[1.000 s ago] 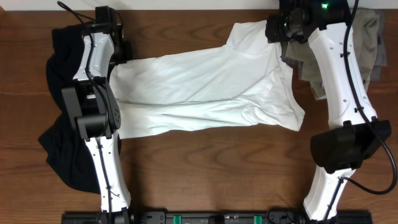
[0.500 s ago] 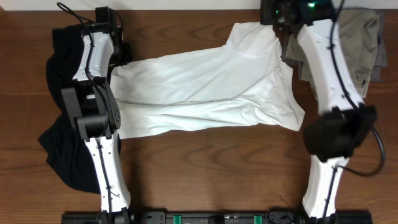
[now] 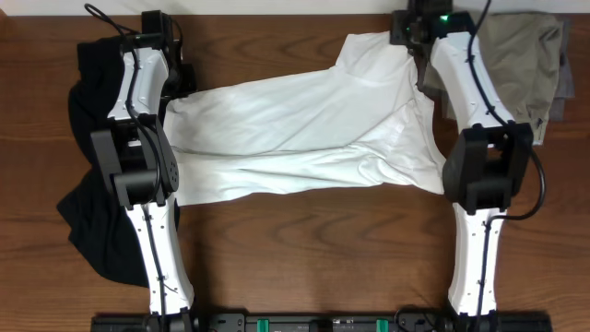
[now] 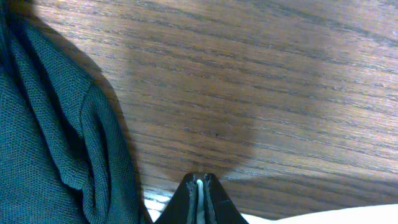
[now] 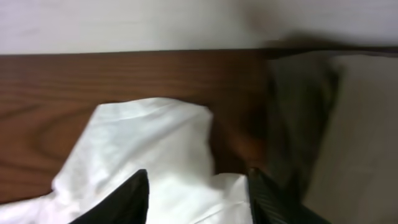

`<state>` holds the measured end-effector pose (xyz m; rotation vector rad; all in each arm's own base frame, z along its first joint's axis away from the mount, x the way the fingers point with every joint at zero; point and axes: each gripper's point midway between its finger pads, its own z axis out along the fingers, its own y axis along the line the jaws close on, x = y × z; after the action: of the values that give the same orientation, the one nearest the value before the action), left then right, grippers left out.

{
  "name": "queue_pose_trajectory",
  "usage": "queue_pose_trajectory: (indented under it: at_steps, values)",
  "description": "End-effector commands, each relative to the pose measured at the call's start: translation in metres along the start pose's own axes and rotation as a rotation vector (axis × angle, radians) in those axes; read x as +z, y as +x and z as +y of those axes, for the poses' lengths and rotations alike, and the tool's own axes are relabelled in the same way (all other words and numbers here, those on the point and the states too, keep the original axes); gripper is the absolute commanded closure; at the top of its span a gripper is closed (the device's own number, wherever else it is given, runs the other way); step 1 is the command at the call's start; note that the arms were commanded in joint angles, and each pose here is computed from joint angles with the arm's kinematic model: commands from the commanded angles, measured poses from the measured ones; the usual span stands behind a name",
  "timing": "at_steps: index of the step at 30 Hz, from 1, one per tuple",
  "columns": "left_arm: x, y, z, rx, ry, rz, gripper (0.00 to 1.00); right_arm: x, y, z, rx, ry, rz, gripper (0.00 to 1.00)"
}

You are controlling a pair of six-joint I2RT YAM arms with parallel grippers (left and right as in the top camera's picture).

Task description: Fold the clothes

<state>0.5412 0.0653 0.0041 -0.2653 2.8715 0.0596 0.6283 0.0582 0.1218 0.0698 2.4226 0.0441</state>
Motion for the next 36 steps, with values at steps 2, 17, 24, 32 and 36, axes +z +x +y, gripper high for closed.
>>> queue_pose_trajectory:
  at_steps: [2,17,24,32,36]
  values:
    - [-0.020,-0.009,0.004,-0.021,-0.010,-0.039,0.94,0.019,0.013,-0.013,0.039,-0.005,0.038,0.54]
    - [-0.020,-0.010,0.005,-0.022,-0.011,-0.043,0.94,0.046,0.031,-0.004,0.048,-0.085,0.075,0.58]
    - [-0.020,-0.011,0.005,-0.021,-0.011,-0.044,0.94,0.058,0.034,-0.004,0.064,-0.088,0.065,0.75]
    - [-0.020,-0.012,0.013,-0.022,-0.062,-0.049,0.94,0.059,0.021,-0.002,0.093,-0.096,0.011,0.99]
    - [-0.021,-0.013,0.016,-0.028,-0.063,-0.054,0.94,0.055,0.019,0.005,0.093,-0.132,0.013,0.99]
